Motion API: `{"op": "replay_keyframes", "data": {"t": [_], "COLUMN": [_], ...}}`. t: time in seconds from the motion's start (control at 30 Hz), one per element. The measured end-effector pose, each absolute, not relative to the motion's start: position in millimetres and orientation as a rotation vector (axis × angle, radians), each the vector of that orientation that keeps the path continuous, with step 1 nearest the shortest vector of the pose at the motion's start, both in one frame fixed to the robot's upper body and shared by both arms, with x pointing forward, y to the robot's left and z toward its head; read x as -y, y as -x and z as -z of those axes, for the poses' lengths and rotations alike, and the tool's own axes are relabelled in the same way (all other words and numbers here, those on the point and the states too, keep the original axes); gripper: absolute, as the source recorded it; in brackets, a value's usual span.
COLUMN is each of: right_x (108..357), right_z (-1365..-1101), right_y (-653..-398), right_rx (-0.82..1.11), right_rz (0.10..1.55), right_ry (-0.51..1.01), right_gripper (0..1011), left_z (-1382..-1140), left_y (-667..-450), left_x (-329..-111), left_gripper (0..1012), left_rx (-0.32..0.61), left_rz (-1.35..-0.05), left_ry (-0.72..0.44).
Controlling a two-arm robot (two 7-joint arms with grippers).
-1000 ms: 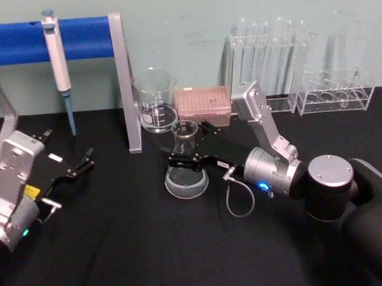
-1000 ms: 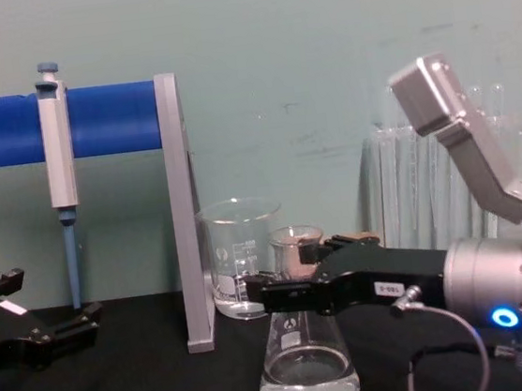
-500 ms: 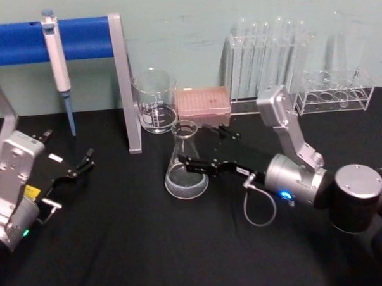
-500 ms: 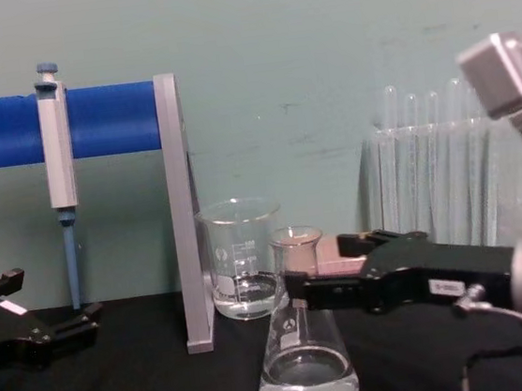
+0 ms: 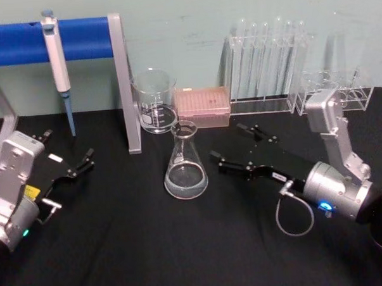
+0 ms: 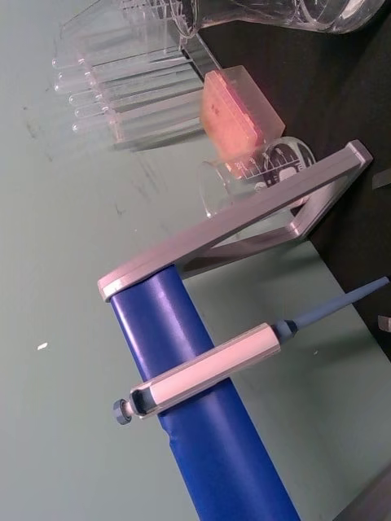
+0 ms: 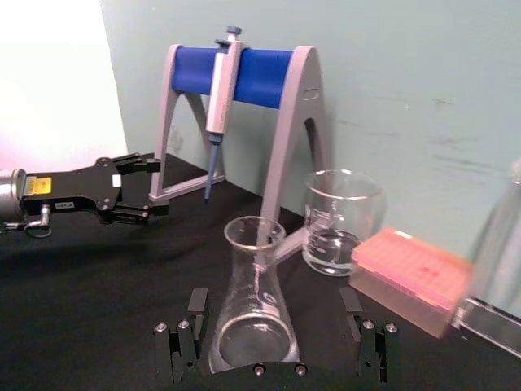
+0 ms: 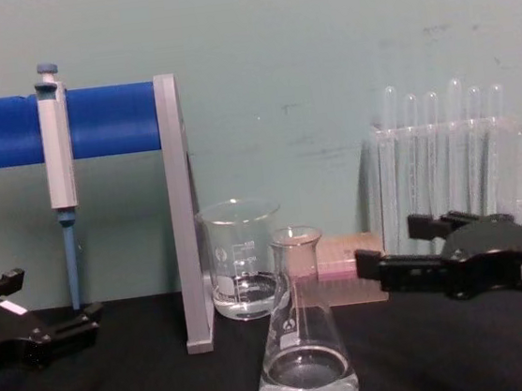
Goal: Grasp the erlenmeyer flask with one hand, shake it three times, then place it back.
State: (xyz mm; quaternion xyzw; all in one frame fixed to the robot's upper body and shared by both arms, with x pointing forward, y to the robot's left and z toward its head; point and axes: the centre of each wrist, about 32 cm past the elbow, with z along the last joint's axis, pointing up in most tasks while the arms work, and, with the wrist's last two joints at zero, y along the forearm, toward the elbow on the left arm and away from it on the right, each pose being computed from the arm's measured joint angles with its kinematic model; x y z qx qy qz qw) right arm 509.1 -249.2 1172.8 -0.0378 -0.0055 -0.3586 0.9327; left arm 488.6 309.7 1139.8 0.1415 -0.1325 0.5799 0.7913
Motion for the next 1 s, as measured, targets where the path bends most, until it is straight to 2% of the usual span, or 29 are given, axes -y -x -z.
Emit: {"op": "replay_keyframes", "data": {"t": [0.33, 0.43, 0.7, 1.0], "right_x": [261, 258, 248, 244], "right_z": [-1177, -1175, -1162, -1147], "right_y": [-499, -500, -505, -508], "right_rx": [0.030, 0.044, 0.034, 0.013], "right_rz": [0.857, 0.973, 1.138, 1.188], "right_ry": [0.052, 0.034, 0.042, 0.087], "right_gripper": [1003, 1002, 1002, 1002], "left_z": [-1140, -1140, -1140, -1140], "left_y": [-489, -489, -489, -489], "left_x": [-310, -310, -310, -310], "left_gripper": [1001, 1001, 1001, 1001], "left_rx": [0.285, 0.285, 0.285, 0.285], "left_rz": [-1.248, -1.248, -1.248, -1.248], "left_ry": [-0.305, -0.304, -0.305, -0.304]}}
